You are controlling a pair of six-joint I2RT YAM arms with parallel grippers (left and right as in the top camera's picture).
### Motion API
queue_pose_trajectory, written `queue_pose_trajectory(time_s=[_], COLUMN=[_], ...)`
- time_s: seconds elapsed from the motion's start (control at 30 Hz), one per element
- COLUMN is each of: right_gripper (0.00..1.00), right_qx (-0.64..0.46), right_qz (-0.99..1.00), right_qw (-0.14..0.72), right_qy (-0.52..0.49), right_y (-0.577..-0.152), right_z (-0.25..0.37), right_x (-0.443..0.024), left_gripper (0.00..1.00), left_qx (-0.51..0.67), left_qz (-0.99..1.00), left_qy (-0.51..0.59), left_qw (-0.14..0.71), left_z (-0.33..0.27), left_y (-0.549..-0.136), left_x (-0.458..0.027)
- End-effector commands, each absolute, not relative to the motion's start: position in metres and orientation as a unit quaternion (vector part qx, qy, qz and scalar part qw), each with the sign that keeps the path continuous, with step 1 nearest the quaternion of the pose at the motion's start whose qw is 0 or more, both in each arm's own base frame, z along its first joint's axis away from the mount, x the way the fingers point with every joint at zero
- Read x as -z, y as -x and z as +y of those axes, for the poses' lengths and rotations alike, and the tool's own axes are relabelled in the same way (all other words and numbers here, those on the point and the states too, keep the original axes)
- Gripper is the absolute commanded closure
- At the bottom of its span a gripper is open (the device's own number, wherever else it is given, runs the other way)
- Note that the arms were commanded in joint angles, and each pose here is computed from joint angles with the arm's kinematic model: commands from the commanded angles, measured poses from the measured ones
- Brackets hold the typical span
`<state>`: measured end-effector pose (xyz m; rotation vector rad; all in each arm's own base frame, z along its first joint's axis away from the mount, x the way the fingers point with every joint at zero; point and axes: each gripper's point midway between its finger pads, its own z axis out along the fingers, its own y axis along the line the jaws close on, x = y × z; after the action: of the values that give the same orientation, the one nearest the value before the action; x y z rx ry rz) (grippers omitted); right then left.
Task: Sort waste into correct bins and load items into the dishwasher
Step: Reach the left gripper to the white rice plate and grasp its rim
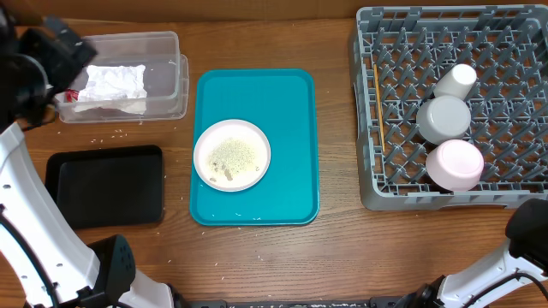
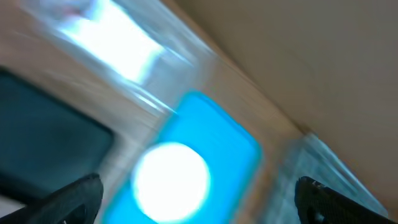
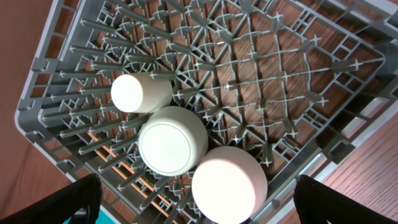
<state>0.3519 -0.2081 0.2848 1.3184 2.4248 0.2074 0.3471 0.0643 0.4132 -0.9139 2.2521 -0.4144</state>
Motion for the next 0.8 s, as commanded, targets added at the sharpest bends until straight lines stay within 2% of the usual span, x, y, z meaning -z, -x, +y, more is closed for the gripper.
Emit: queue_pose_trajectory(time_s=[0.0, 0.17, 0.4, 0.57, 0.67, 0.77], right_gripper=[0.00, 0.00, 0.00, 0.00, 0.00, 0.00], right_qx=[-0.078, -0.078, -0.078, -0.078, -0.078, -0.078], right_qz=[0.859, 0.859, 0.859, 0.859, 0.859, 0.859], right_qw=[0.190, 0.190, 0.190, 0.190, 0.190, 0.190], right_qy=[-0.469, -0.469, -0.469, -0.469, -0.469, -0.469], right_y=[-0.354, -0.354, -0.354, -0.355, -0.354, -0.354], right_z=[-0.207, -0.207, -0.207, -0.207, -0.207, -0.207], right_x=[-0.286, -0.286, -0.286, -0.286, -0.286, -0.286], left_gripper=[0.00, 0.00, 0.00, 0.00, 0.05, 0.17], left_qx=[0.349, 0.287, 0.039, -0.053, -0.073, -0.080], left_qz=[0.873, 0.926, 0.976, 0.984, 0.987, 0.988], left_qy=[0.209, 0.096, 0.143, 0.138, 0.133, 0.129], left_qw=[0.269, 0.225, 0.159, 0.097, 0.057, 0.023], left_z=[-0.035, -0.106, -0.136, -0.155, -0.170, -0.182], left_y=[-0.349, -0.344, -0.336, -0.340, -0.350, -0.357], left_x=[-0.427, -0.392, -0.292, -0.216, -0.169, -0.132])
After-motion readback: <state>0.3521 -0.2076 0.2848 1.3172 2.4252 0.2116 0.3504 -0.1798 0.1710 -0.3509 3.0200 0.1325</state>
